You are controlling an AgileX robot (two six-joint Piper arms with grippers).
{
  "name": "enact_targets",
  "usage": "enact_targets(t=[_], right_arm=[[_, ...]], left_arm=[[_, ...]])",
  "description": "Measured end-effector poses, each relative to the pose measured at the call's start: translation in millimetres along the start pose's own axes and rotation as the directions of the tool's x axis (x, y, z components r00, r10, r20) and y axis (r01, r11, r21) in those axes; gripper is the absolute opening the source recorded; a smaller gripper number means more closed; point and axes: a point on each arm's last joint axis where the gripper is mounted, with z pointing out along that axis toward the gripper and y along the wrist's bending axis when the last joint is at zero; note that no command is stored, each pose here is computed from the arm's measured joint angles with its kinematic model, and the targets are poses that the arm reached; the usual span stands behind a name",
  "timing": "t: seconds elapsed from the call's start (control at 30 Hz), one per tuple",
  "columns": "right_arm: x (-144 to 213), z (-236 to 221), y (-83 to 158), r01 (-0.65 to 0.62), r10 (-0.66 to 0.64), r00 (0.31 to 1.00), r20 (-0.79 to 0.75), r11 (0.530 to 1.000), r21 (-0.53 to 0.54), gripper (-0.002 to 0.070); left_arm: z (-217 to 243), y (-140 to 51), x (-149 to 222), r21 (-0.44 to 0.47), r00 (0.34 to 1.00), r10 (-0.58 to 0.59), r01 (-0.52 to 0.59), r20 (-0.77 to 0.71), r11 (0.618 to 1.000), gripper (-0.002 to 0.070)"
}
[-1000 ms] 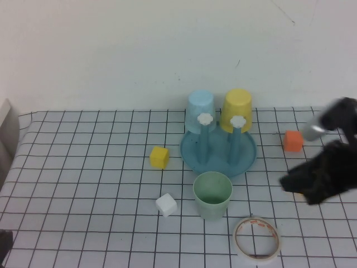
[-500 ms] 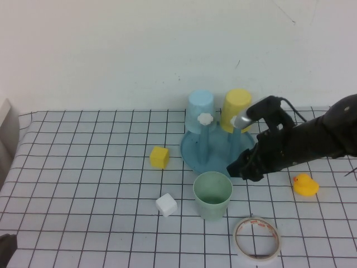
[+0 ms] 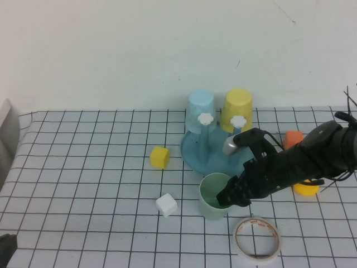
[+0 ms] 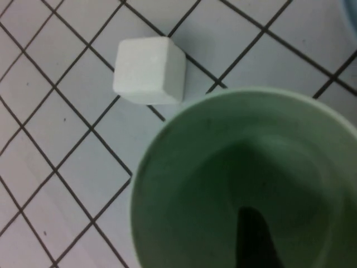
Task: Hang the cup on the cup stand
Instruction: Pick up the cup from the table, then adjust the cup with two arms
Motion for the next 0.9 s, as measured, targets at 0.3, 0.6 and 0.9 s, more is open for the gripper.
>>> enact_targets(t=[0.3,0.6,0.9], right_arm=[[-1,1,0,-0.008,0.008,1.0,0.008,1.0,0.003,0.0048],[-37,-49,26,0.22,-0.22,0.955,0.2,0.975,0.025,0.0027],[-85,-167,110,0.557,-0.578,0.579,0.575,0.796,0.239,0.0027]], left_arm=[[0,0.0,0,0.0,1.0,0.0,0.0,0.0,1.0,-0.0001],[0,-0.2,-2,0.003,0.999,-0.021,0.021,0.024,1.0,-0.0001],[-2,-1.4,-18,0.014,0.981,0.003,-0.006,0.195,1.0,-0.0001]])
